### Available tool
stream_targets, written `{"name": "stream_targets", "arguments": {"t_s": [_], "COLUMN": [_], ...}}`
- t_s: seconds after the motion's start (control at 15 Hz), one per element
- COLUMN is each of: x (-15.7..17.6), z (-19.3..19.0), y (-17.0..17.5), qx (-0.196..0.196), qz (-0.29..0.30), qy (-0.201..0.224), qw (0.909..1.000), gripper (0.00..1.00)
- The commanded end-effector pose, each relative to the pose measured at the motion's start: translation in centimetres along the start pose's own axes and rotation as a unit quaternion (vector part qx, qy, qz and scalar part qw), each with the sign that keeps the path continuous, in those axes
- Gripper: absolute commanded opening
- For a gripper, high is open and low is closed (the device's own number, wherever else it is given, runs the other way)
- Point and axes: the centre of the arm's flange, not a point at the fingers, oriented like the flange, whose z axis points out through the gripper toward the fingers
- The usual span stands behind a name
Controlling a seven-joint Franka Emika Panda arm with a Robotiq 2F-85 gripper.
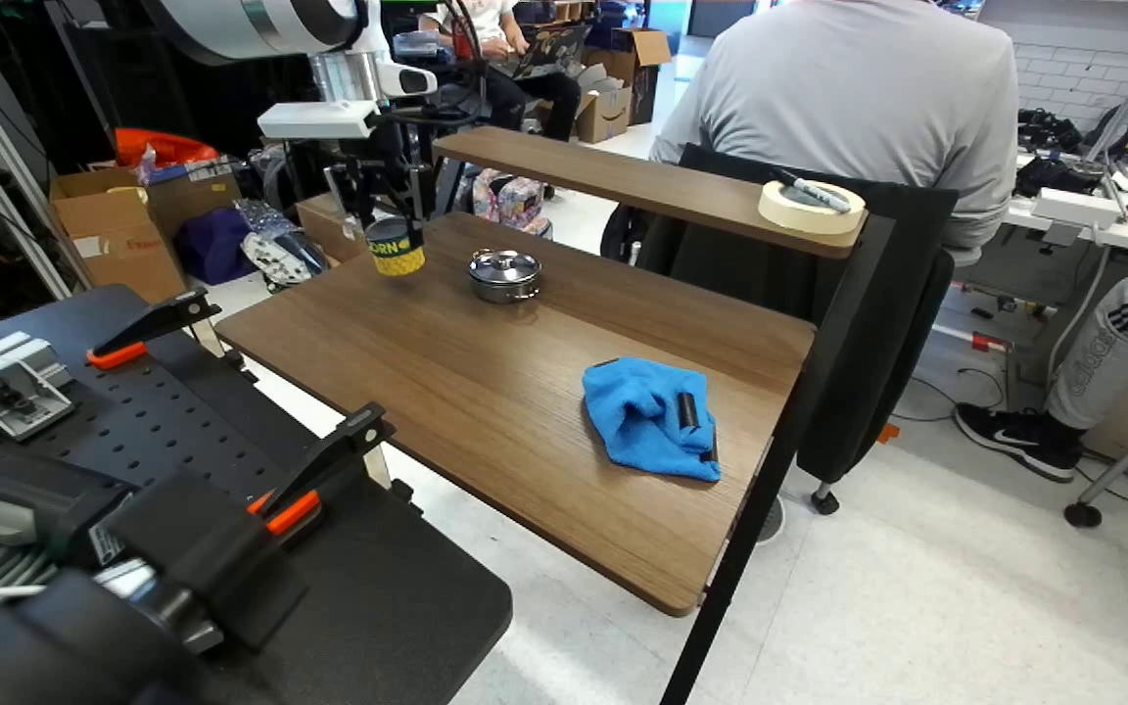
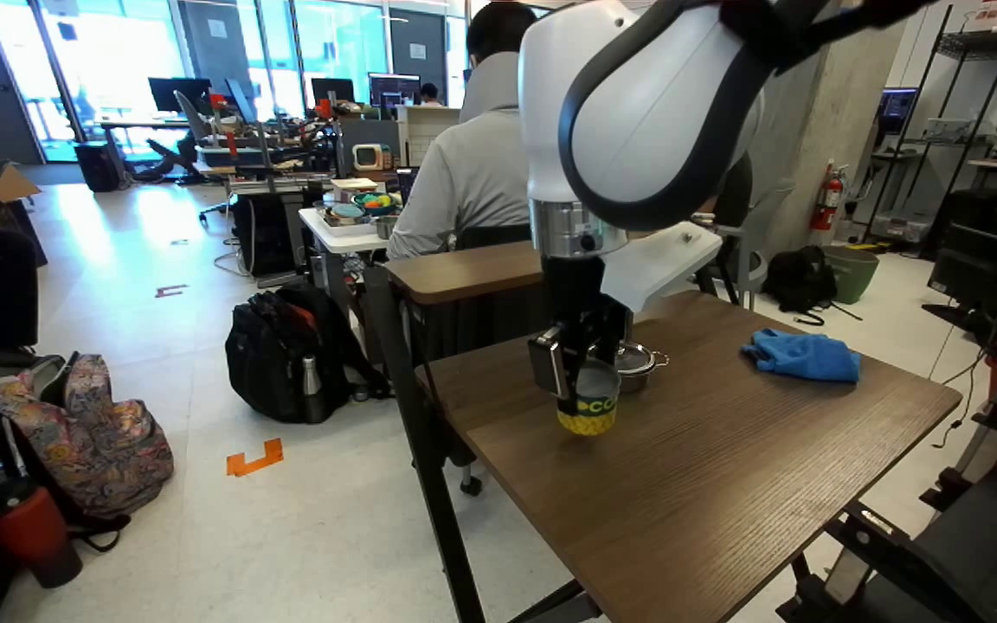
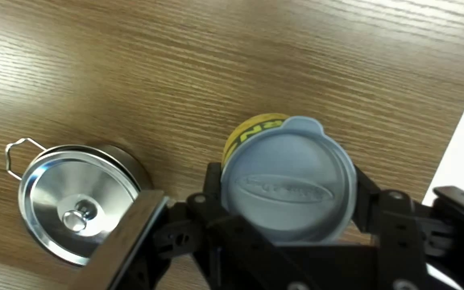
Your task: Put the can on the right side of the pot
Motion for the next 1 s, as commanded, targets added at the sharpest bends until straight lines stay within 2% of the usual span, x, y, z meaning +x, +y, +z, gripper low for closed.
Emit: {"name": "stream_targets", "arguments": {"t_s": [0.0, 0.07, 0.13, 0.2, 0.27, 0.33, 0.53, 0.93], "x": [4.1, 4.4, 4.6, 4.7, 4.9, 4.8, 3.6, -3.2], "z": [2.0, 2.3, 2.6, 2.8, 2.5, 2.5, 1.5, -4.4], "y": [-0.7, -0.8, -0.8, -0.8, -0.6, -0.6, -0.2, 1.8], "qx": [0.001, -0.001, -0.002, -0.009, -0.013, -0.015, -0.014, 0.021], "qz": [-0.024, -0.028, -0.031, -0.037, -0.04, -0.045, -0.056, -0.08], "qy": [-0.025, -0.029, -0.035, -0.045, -0.05, -0.059, -0.086, -0.099], "qw": [0.9994, 0.9992, 0.9989, 0.9983, 0.9979, 0.9971, 0.9946, 0.9916], "gripper": [0.46, 0.46, 0.64, 0.93, 0.94, 0.99, 1.0, 1.0]}}
